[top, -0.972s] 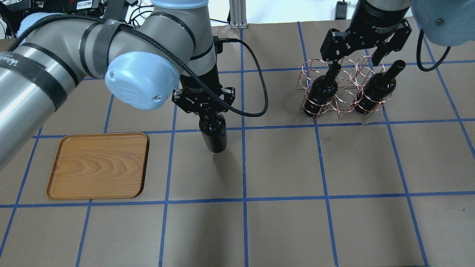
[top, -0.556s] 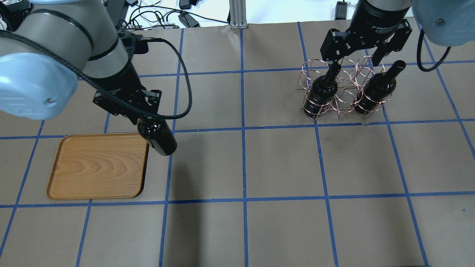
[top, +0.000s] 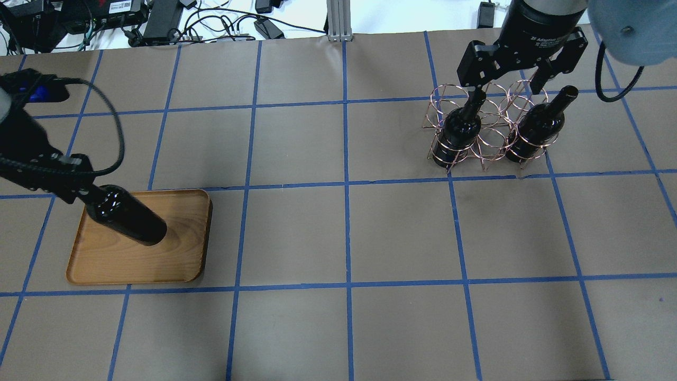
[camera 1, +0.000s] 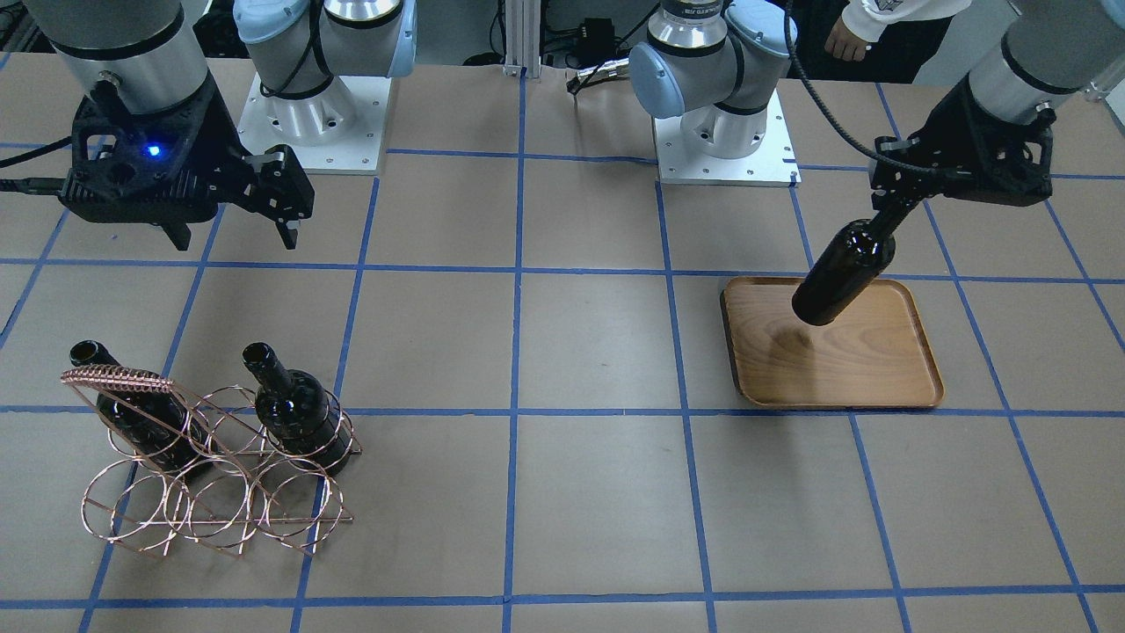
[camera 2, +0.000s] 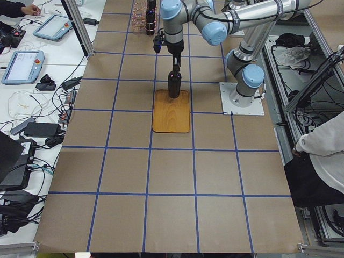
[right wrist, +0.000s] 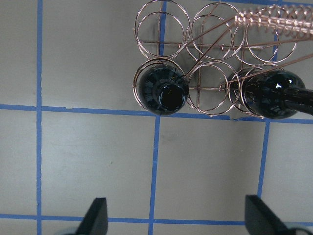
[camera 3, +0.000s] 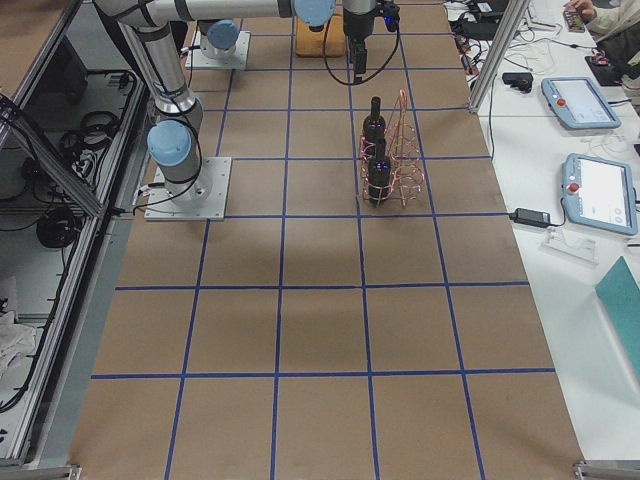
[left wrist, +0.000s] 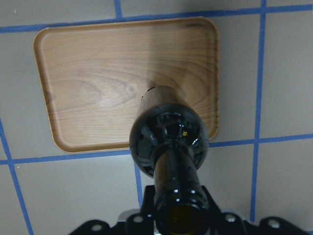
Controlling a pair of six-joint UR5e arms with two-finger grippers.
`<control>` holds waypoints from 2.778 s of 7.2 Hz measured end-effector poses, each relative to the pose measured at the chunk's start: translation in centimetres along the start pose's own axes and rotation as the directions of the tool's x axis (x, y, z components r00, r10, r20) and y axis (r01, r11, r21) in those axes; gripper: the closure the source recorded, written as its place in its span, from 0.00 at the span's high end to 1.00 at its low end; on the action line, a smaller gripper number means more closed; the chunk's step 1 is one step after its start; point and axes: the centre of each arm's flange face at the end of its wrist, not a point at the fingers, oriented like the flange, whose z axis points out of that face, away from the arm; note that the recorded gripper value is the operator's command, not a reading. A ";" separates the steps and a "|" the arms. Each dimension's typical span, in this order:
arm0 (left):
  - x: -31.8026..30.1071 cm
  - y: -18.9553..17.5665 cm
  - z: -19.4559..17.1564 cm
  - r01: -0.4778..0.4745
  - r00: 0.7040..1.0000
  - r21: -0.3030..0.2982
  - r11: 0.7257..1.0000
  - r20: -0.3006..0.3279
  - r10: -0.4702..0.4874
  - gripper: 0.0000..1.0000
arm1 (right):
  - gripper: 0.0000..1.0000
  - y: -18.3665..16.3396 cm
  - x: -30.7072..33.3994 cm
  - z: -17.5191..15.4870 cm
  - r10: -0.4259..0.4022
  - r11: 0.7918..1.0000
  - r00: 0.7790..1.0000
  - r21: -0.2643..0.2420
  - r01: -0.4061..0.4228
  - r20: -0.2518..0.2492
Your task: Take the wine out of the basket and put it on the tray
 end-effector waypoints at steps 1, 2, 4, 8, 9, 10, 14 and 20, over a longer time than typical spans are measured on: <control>-1.4 0.4 0.7 0.001 1.000 0.004 1.000 0.000 -0.001 0.00 | 1.00 0.0 0.0 0.0 0.001 1.000 1.000 0.000 -0.001 0.000; -2.2 0.1 1.1 0.003 1.000 0.016 1.000 0.007 -0.003 0.00 | 1.00 0.0 0.0 0.0 0.001 1.000 1.000 0.000 -0.001 0.000; -3.0 -0.6 1.8 0.009 1.000 0.029 1.000 0.014 -0.009 0.10 | 1.00 0.0 0.0 0.0 0.001 1.000 1.000 0.000 -0.001 0.000; -3.3 -1.1 2.6 0.013 1.000 0.021 1.000 0.003 -0.013 1.00 | 1.00 0.0 0.0 0.0 0.002 1.000 1.000 -0.001 -0.002 -0.002; -3.3 -1.1 2.4 0.023 1.000 0.025 0.999 0.006 -0.023 1.00 | 1.00 0.0 0.0 0.0 0.002 1.000 1.000 -0.001 -0.002 -0.002; -3.1 -1.0 1.9 0.049 0.999 0.035 0.998 0.010 -0.049 1.00 | 1.00 0.0 0.0 0.0 0.002 1.000 1.000 -0.001 -0.002 -0.002; 7.7 -3.2 -3.8 0.177 0.982 0.115 0.978 0.041 -0.182 1.00 | 1.00 0.0 0.0 0.0 0.004 1.000 1.000 0.000 -0.005 -0.001; 24.1 -2.6 -6.3 0.171 0.983 0.171 0.970 0.040 -0.180 1.00 | 1.00 0.0 0.0 0.1 0.003 1.000 1.000 0.000 -0.003 -0.001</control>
